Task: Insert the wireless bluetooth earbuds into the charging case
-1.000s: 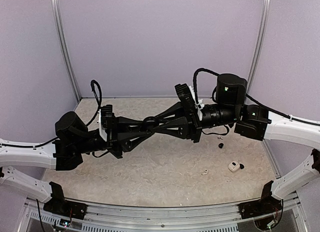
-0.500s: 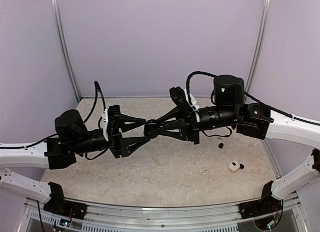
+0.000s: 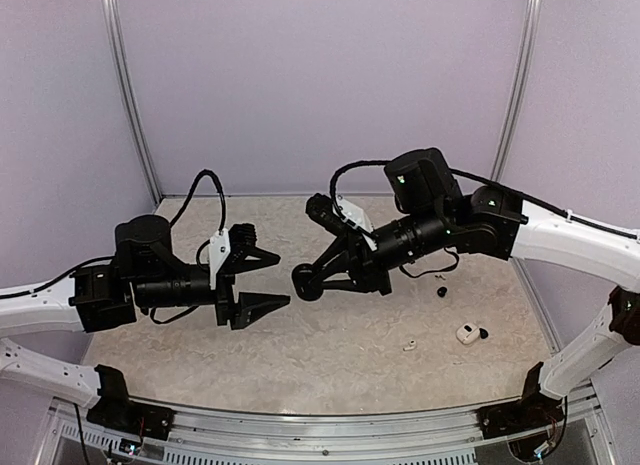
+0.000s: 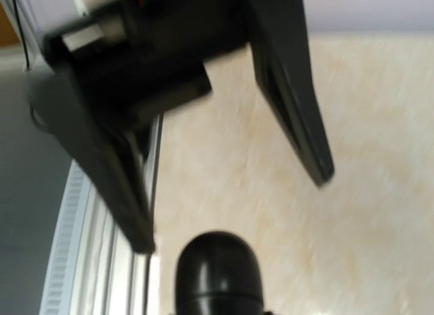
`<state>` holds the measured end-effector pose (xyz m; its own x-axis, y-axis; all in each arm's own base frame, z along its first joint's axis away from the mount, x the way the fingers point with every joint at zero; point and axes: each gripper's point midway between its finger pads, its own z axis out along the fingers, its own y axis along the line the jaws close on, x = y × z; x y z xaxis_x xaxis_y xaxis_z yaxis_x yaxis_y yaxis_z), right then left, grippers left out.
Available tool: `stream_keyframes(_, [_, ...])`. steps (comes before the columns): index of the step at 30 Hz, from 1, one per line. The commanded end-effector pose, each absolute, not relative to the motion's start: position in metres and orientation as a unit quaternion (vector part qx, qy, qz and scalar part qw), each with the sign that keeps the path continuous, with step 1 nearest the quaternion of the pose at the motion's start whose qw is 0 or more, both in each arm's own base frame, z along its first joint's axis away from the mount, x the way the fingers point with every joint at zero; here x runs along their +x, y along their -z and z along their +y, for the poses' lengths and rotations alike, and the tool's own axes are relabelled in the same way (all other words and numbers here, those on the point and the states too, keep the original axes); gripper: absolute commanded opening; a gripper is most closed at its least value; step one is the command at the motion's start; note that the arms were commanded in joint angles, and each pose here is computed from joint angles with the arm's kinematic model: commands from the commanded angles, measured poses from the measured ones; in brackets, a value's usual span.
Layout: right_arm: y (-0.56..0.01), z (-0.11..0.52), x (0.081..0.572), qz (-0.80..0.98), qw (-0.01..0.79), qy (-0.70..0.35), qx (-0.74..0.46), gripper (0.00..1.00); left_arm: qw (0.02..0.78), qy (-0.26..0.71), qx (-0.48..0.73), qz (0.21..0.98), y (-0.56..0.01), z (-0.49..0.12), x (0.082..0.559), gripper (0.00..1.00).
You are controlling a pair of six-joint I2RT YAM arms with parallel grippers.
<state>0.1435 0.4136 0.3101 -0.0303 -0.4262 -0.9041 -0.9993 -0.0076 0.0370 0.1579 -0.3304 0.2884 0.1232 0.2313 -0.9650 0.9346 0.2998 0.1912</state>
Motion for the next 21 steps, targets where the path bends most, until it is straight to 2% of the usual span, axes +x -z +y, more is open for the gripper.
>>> stream_keyframes(1, [-0.288, 0.410, 0.134, 0.635, 0.300, -0.383, -0.600, 0.11, 0.520, 0.347, 0.531, 0.573, -0.280, -0.336, 0.140, 0.74])
stream_keyframes(11, [-0.277, 0.417, 0.129, 0.639, 0.259, -0.391, -0.609, 0.10, 0.471, 0.384, 0.556, 0.568, -0.265, -0.362, 0.134, 0.57])
stream_keyframes(21, [-0.275, 0.420, 0.128, 0.640, 0.252, -0.390, -0.612, 0.11, 0.487, 0.390, 0.540, 0.565, -0.269, -0.365, 0.137, 0.32])
